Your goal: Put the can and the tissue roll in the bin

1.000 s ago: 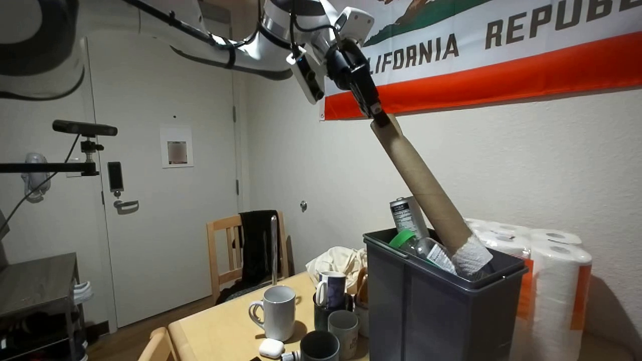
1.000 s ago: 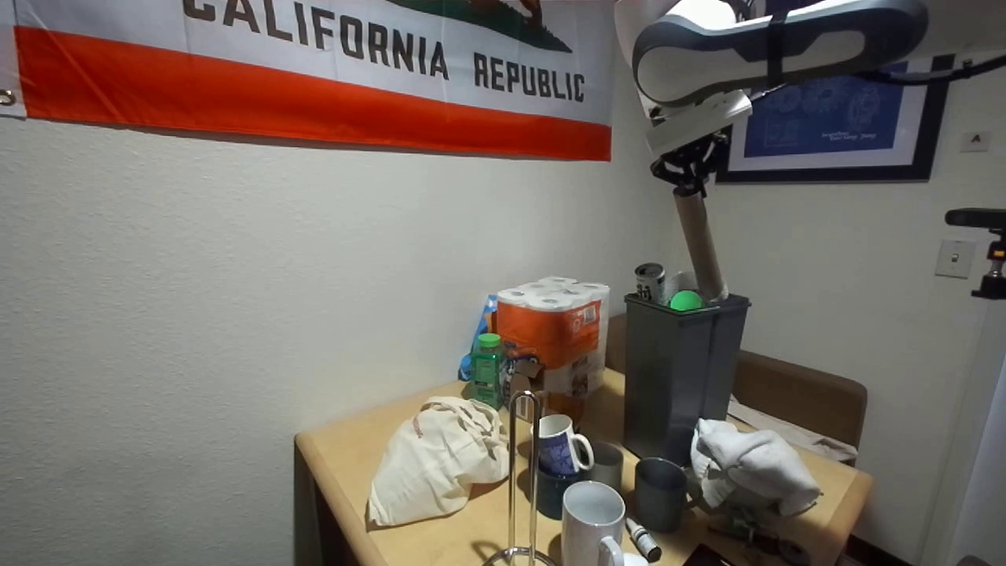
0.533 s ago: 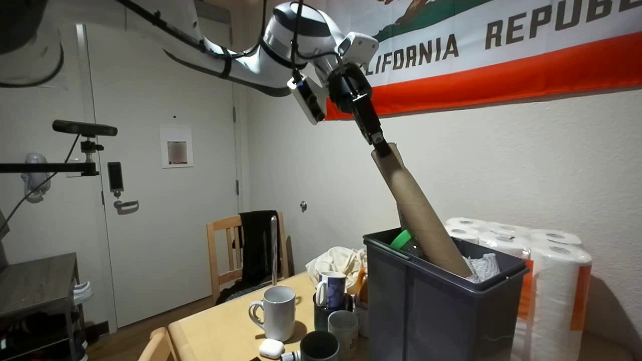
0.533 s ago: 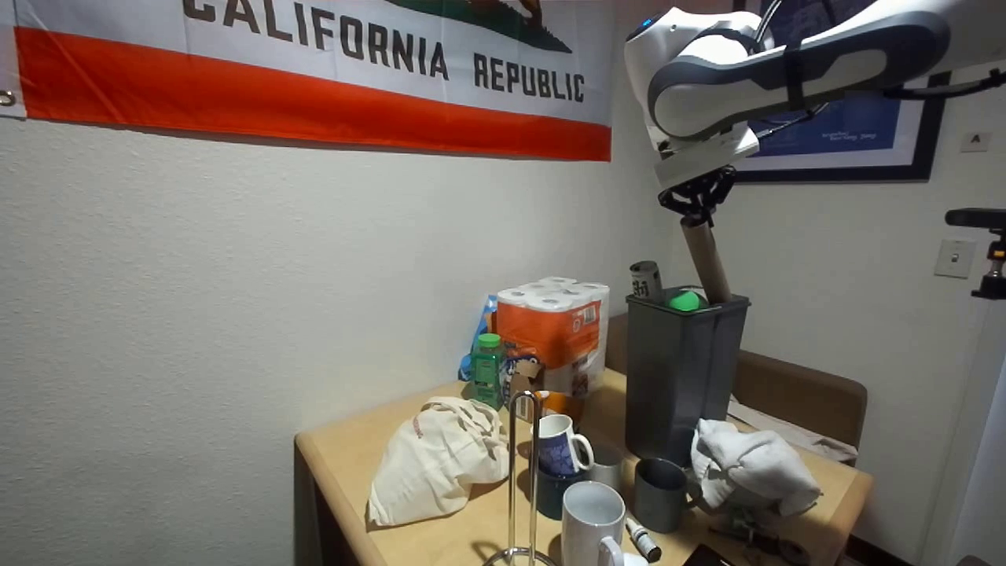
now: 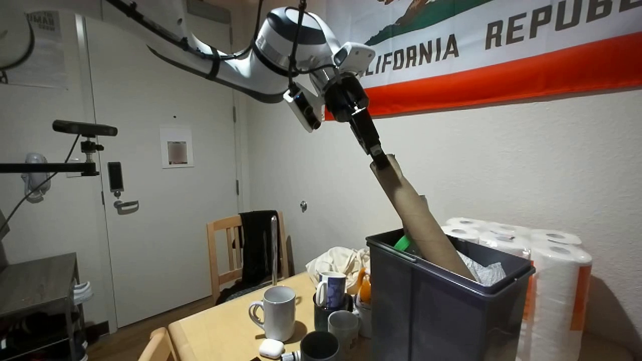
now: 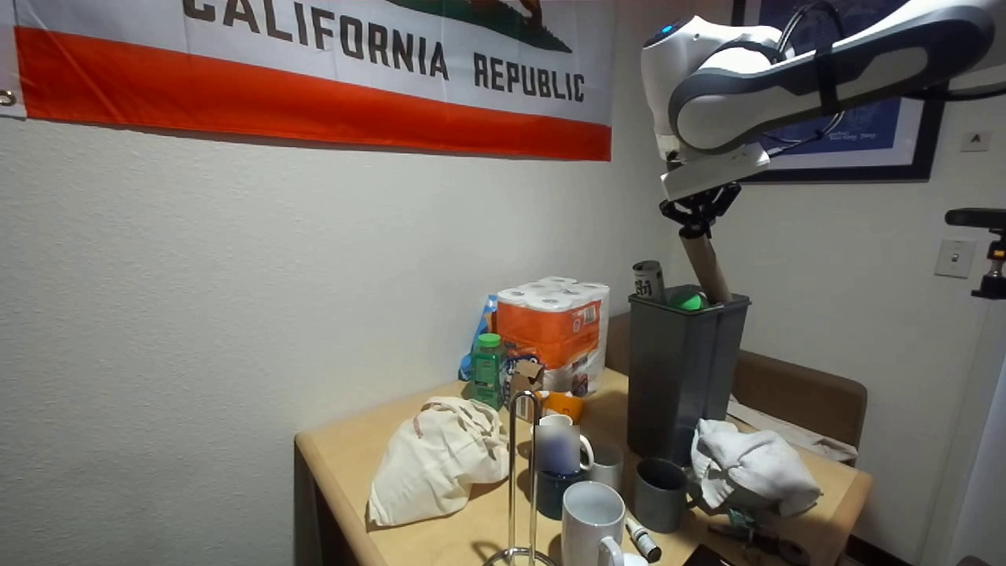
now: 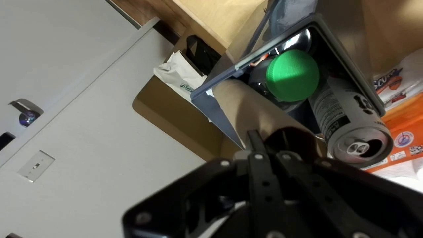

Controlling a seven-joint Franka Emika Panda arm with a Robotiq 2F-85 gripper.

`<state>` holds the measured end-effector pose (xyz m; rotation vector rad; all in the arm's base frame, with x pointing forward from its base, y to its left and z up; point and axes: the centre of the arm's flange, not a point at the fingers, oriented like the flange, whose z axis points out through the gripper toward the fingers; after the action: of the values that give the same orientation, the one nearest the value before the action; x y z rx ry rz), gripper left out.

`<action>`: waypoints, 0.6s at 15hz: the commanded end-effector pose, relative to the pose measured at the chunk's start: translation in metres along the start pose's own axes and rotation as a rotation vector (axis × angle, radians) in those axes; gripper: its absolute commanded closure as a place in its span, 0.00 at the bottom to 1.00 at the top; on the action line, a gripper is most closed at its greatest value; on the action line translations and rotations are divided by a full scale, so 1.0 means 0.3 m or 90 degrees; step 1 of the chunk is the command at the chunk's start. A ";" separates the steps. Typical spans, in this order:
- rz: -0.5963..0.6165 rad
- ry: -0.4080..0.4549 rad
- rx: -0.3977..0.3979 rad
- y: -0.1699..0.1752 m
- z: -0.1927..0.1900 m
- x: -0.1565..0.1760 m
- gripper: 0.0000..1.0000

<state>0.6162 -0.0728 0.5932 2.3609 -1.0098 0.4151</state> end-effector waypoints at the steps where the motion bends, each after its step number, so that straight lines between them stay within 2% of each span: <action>1: 0.004 -0.006 0.030 0.011 0.066 -0.057 0.72; 9: -0.023 -0.004 0.036 -0.046 0.060 -0.085 0.15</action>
<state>0.6164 -0.0705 0.5654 2.3986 -0.9690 0.4078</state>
